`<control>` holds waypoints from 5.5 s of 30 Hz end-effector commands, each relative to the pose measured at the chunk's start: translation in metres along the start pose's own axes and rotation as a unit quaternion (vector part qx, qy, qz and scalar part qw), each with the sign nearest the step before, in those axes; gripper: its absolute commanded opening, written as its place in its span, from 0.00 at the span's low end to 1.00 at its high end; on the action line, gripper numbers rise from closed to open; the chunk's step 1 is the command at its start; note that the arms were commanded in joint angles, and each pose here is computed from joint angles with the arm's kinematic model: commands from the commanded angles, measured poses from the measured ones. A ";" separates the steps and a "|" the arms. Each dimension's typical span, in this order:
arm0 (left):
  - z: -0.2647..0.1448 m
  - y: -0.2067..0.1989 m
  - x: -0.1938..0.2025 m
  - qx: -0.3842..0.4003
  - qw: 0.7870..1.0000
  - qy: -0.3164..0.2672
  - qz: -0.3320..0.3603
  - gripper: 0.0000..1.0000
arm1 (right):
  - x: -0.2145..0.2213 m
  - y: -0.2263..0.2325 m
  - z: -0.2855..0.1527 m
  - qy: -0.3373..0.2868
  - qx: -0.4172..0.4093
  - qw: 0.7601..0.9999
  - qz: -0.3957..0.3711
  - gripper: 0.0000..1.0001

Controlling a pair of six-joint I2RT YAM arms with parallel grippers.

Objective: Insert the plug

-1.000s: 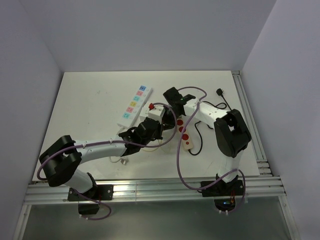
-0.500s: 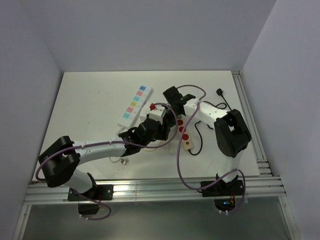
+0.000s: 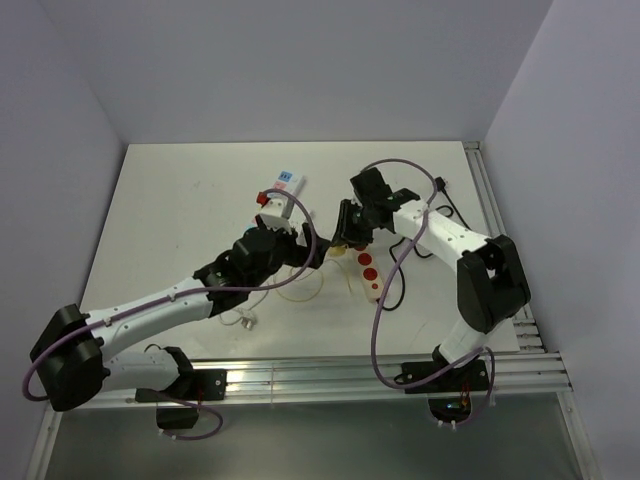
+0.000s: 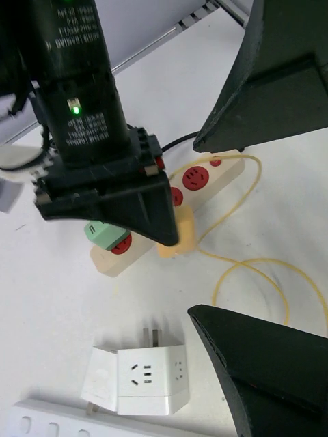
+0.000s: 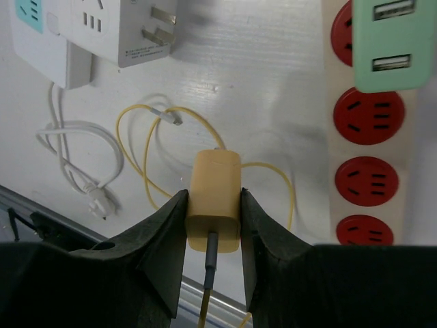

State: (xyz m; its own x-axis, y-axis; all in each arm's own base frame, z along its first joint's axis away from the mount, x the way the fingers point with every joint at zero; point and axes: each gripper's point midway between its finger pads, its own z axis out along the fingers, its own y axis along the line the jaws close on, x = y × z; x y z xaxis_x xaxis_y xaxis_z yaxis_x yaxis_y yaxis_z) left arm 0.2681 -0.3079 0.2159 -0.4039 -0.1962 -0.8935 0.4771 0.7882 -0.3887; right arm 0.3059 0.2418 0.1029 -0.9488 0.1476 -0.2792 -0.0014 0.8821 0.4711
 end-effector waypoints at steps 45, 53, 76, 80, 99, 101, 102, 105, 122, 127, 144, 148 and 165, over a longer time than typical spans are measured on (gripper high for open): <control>0.049 -0.019 0.128 0.120 0.963 0.228 -0.079 0.48 | -0.013 -0.078 -0.027 0.048 0.145 0.968 -0.199 0.00; 0.024 -0.026 0.121 0.138 0.960 0.227 -0.085 0.03 | -0.019 -0.082 -0.023 0.064 0.129 0.970 -0.194 0.00; 0.009 -0.036 0.130 0.137 0.958 0.240 -0.075 0.00 | -0.020 -0.070 -0.041 0.053 0.110 0.974 -0.193 0.00; 0.011 -0.040 0.128 0.140 0.958 0.239 -0.074 0.00 | -0.016 -0.072 -0.042 0.052 0.110 0.974 -0.191 0.00; 0.012 -0.043 0.129 0.135 0.958 0.242 -0.069 0.00 | -0.009 -0.091 -0.023 0.084 0.141 0.970 -0.180 0.00; 0.012 -0.043 0.129 0.135 0.959 0.241 -0.069 0.00 | -0.009 -0.093 -0.022 0.086 0.145 0.969 -0.180 0.00; 0.012 -0.043 0.129 0.135 0.959 0.241 -0.069 0.00 | -0.009 -0.095 -0.020 0.089 0.148 0.969 -0.179 0.00; 0.012 -0.044 0.127 0.135 0.959 0.238 -0.068 0.00 | -0.010 -0.093 -0.019 0.090 0.146 0.969 -0.180 0.00; 0.016 -0.040 0.130 0.125 0.961 0.241 -0.061 0.00 | -0.008 -0.112 0.002 0.123 0.185 0.960 -0.170 0.00; 0.017 -0.040 0.130 0.124 0.960 0.243 -0.059 0.00 | -0.005 -0.112 0.004 0.114 0.188 0.961 -0.167 0.00; 0.016 -0.039 0.133 0.121 0.960 0.246 -0.058 0.00 | 0.006 -0.105 0.015 0.114 0.203 0.954 -0.187 0.00; 0.016 -0.039 0.133 0.122 0.960 0.246 -0.059 0.00 | 0.002 -0.104 0.008 0.108 0.161 0.966 -0.171 0.00; 0.016 -0.033 0.129 0.103 0.964 0.240 -0.056 0.03 | 0.008 -0.117 0.012 0.105 0.233 0.952 -0.170 0.00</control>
State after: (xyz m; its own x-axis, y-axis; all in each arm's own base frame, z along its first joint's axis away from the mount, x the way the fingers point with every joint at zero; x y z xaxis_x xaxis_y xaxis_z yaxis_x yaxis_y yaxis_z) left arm 0.2066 -0.3627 0.0887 -0.7869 0.0851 -0.6112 0.5079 0.6520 -0.5630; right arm 0.3130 0.1561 0.0626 -0.9490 -0.2288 -0.2167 -0.2366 0.9715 0.0106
